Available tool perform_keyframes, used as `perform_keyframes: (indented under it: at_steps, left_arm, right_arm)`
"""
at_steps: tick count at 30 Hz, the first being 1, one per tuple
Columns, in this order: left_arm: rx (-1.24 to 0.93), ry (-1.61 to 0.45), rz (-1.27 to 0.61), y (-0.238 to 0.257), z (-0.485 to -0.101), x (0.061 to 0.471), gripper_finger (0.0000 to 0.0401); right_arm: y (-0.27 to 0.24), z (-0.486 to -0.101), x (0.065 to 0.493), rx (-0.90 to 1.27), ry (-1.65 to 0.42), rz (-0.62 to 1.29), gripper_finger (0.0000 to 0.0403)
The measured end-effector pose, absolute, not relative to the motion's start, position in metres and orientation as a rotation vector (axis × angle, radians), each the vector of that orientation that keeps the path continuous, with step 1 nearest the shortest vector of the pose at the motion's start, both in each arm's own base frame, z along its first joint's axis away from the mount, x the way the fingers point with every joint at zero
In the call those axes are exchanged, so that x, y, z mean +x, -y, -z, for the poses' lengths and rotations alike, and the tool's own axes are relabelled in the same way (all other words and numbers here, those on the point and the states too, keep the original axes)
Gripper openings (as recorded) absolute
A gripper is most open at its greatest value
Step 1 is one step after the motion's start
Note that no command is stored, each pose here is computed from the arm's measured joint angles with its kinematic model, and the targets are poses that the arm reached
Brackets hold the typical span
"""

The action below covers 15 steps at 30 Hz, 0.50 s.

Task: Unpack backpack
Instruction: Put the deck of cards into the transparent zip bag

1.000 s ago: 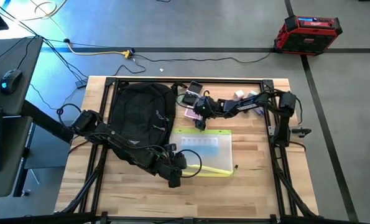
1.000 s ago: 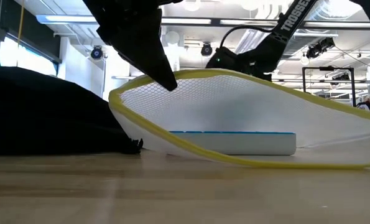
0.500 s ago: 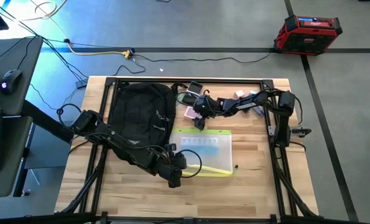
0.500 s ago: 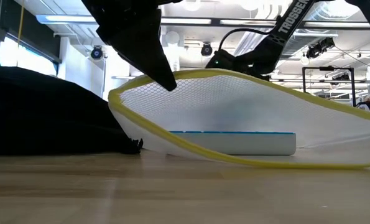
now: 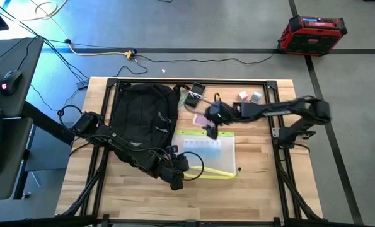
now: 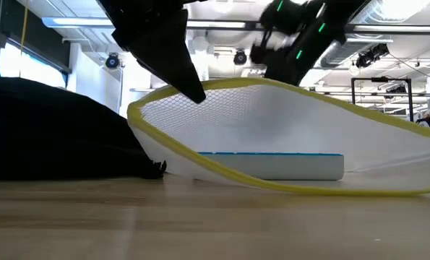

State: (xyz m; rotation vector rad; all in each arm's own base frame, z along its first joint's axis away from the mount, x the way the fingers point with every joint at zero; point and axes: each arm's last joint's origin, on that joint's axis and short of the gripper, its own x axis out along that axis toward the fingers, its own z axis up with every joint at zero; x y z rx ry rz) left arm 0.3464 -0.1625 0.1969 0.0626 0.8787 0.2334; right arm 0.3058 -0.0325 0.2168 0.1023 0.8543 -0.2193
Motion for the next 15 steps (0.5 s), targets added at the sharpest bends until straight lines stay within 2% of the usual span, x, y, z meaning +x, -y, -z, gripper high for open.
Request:
perform_keyframes:
  at_steps: [3, 10, 15]
  left_arm:
    - [0.070, -0.859, -0.257, 0.162, -0.198, 0.347, 0.0000]
    - [0.048, -0.795, -0.306, 0.163, -0.200, 0.350, 0.0000]
    - [0.032, -0.734, -0.330, 0.164, -0.204, 0.353, 0.0000]
  right_arm:
    - [-0.017, -0.229, 0.295, 0.108, -0.867, 0.120, 0.0281]
    - [-0.145, -0.225, 0.272, 0.197, -0.849, -0.184, 0.0281]
    - [-0.193, -0.206, 0.268, 0.259, -0.799, -0.236, 0.0281]
